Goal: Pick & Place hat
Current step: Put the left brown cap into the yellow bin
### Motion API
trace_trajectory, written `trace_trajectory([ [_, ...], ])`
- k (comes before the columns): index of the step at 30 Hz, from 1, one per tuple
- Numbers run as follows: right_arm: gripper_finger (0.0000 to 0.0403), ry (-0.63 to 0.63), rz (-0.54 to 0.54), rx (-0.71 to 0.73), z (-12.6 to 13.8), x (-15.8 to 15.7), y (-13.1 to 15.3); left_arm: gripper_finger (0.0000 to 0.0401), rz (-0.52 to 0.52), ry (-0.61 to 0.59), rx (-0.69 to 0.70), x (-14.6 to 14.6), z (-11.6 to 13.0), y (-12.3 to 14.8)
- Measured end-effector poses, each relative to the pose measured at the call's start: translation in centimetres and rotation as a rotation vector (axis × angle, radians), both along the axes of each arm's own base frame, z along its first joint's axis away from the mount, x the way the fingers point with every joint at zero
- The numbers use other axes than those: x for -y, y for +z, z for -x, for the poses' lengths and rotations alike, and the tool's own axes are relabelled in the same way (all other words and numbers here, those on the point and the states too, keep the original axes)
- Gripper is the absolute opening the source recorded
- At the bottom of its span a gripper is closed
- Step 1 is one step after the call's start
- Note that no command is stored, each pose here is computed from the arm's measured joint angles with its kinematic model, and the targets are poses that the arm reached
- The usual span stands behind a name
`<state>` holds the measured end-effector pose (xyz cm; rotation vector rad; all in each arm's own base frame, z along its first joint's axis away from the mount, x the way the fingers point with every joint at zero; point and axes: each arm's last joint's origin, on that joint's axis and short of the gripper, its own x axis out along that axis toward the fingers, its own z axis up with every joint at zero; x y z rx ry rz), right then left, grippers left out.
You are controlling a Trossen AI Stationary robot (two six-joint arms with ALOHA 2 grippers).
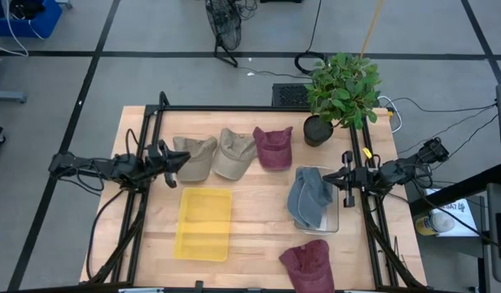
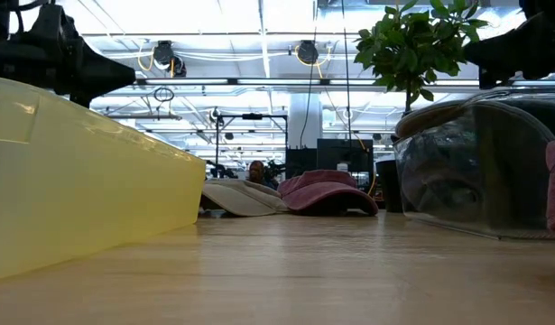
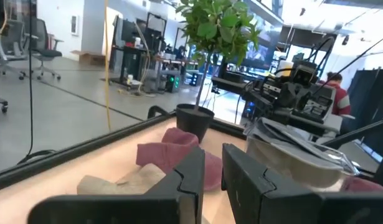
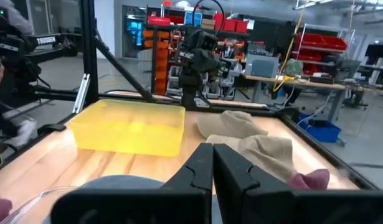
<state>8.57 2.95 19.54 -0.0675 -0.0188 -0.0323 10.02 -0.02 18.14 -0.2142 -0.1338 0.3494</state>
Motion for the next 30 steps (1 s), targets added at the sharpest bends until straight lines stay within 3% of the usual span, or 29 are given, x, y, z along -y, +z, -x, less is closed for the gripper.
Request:
trace_trajectory([
  [5, 0.0001, -0.002, 0.023, 0.049, 0.0, 0.0, 0.5, 0.006, 0.027, -0.009, -0.016, 0.0, -0.2, -0.2],
  [10, 0.0001, -0.01, 0.063, 0.119, 0.1, 0.1, 1.3, 0.0061, 0.169, -0.1, -0.042, 0.3, -0.4, -0.9],
  [15, 0.0001, -0.02, 0.114, 0.15, 0.2, 0.1, 1.6, 0.006, 0.14, -0.148, -0.109, 0.5, -0.7, -1.3],
  [23, 0.0001, -0.026, 0.159, 0.147, 0.2, 0.1, 1.6, 0.006, 0.128, -0.106, -0.206, 0.3, -1.8, 2.4],
  [30, 0.0, -0.052, 0.213, 0.193, 0.3, 0.2, 2.2, 0.006, 0.131, 0.049, -0.505, -0.4, -4.5, 6.3],
])
